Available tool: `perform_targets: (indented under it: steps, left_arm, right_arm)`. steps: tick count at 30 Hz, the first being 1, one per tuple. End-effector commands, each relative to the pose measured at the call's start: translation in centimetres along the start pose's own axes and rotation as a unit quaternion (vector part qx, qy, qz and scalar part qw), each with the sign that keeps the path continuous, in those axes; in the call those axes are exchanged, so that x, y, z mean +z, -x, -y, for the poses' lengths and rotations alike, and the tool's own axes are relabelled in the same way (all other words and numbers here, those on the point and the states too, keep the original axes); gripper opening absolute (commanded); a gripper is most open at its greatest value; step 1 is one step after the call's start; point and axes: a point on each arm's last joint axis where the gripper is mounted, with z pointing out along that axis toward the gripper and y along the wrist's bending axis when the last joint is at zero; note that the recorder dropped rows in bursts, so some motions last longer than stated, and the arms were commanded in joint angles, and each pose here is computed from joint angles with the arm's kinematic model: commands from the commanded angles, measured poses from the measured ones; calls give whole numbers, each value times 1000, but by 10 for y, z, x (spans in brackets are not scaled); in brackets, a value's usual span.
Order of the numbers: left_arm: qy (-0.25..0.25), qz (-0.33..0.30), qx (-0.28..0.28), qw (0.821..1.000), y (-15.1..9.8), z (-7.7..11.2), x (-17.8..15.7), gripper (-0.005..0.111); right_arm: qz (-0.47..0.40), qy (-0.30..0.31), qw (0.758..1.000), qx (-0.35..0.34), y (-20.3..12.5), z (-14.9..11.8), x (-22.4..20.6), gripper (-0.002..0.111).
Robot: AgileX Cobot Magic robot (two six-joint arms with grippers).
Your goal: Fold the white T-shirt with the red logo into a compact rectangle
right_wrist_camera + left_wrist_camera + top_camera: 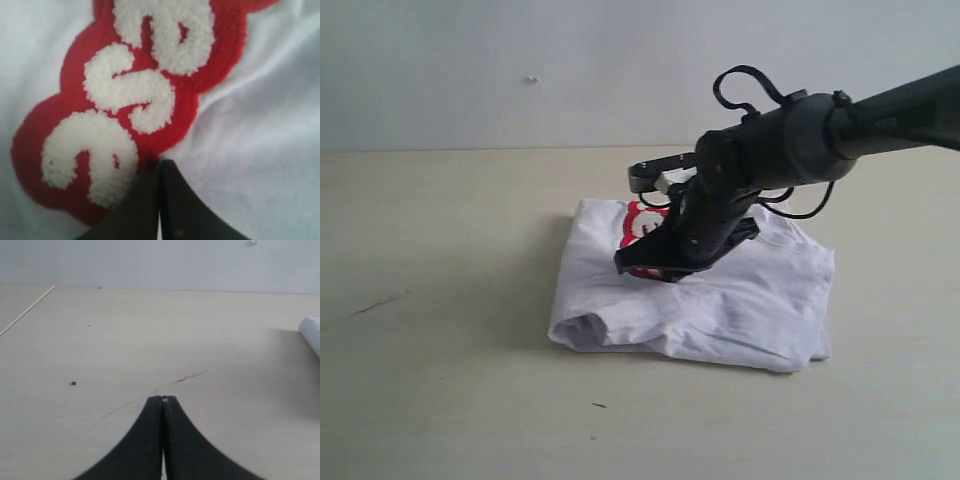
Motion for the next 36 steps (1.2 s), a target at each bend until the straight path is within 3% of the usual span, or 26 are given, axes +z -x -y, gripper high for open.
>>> perform_targets:
  steps: [1,5,9,10,12,16,22,31,36]
  left_arm:
    - [1,9,0,1000,1,0,0,0]
    - [1,9,0,1000,1,0,0,0]
    - [1,9,0,1000,1,0,0,0]
    - [1,9,0,1000,1,0,0,0]
    - [1,9,0,1000,1,0,0,0]
    - [1,9,0,1000,1,0,0,0]
    - [1,9,0,1000,1,0,0,0]
    - [1,9,0,1000,1,0,0,0]
    - [1,9,0,1000,1,0,0,0]
  right_arm:
    - [-23,20,999,-32,-1,-32,8,0]
    - [-39,17,997,-63,6,-40,7,0]
    - [22,-16,996,-82,24,-36,-39,0]
    - [26,-36,996,-79,26,-30,-43,0]
    - [37,-117,992,-31,34,13,-47,0]
    - [-23,-91,996,8,26,54,-23,0]
    - [-5,-105,994,33,42,88,4,0]
    - [38,-102,993,35,65,87,-11,0]
    - [62,-83,994,27,70,78,-42,0]
